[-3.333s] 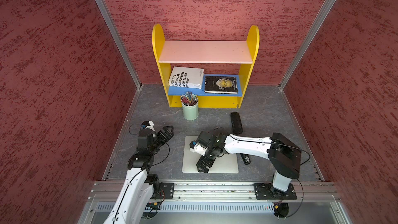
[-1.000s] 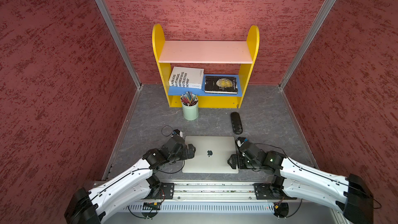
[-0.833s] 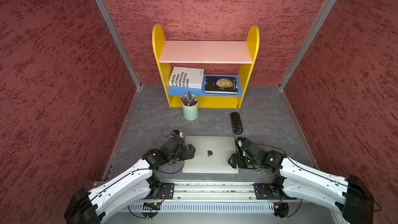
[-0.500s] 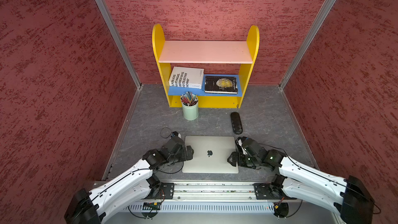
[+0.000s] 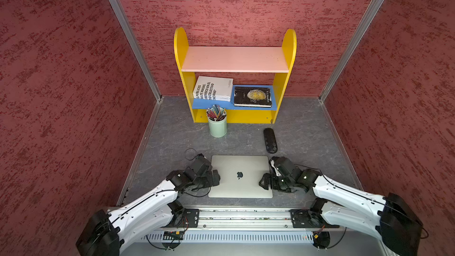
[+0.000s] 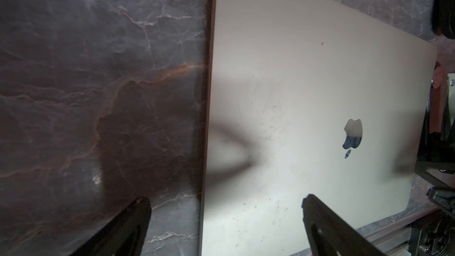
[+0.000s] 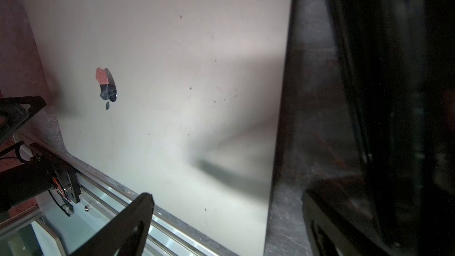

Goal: Close the laptop lid and set it aside
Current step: Pick up the laptop from the center of the board.

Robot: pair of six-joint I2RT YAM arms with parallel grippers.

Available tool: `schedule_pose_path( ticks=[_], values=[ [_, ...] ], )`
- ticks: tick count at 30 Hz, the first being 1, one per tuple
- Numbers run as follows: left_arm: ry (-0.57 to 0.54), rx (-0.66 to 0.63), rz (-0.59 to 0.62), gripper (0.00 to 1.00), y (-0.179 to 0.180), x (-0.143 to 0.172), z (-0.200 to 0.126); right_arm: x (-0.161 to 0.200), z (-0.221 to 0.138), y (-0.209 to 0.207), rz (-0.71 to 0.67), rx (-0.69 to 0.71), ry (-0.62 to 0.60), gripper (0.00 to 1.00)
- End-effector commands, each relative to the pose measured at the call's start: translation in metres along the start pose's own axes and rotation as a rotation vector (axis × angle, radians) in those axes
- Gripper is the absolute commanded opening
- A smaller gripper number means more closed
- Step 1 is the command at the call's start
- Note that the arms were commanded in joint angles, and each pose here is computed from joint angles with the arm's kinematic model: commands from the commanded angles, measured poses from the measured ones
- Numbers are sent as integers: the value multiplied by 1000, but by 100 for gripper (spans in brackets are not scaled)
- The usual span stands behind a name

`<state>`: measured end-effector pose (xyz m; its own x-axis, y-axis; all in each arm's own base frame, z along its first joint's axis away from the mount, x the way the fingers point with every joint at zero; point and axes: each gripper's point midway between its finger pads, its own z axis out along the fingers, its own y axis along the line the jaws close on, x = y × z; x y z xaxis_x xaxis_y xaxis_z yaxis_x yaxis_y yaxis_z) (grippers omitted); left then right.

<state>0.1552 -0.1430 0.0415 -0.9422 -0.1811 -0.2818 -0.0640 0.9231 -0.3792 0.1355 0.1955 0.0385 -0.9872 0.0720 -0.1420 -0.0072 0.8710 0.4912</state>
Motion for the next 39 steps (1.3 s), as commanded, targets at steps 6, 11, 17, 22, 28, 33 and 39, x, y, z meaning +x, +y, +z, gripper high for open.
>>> schedule_pose_path(
  ticks=[6,11,17,22,28,33,39],
  values=[
    [28,22,25,100,-1,6,9,-2,8,-7,11,-7,-4,98],
    [47,44,23,100,-4,9,15,-2,11,-8,19,-8,3,98],
    [63,62,15,100,-6,12,21,-1,15,-9,29,-12,9,98],
    [76,71,5,100,-6,16,27,-1,19,-8,35,-22,18,98],
    [77,79,-2,100,-6,17,30,-1,21,-6,43,-36,19,98],
    [73,104,-9,100,-8,18,30,-2,20,-2,45,-64,14,98],
    [67,156,-13,100,-15,19,28,-5,20,9,49,-121,11,98]
  ],
)
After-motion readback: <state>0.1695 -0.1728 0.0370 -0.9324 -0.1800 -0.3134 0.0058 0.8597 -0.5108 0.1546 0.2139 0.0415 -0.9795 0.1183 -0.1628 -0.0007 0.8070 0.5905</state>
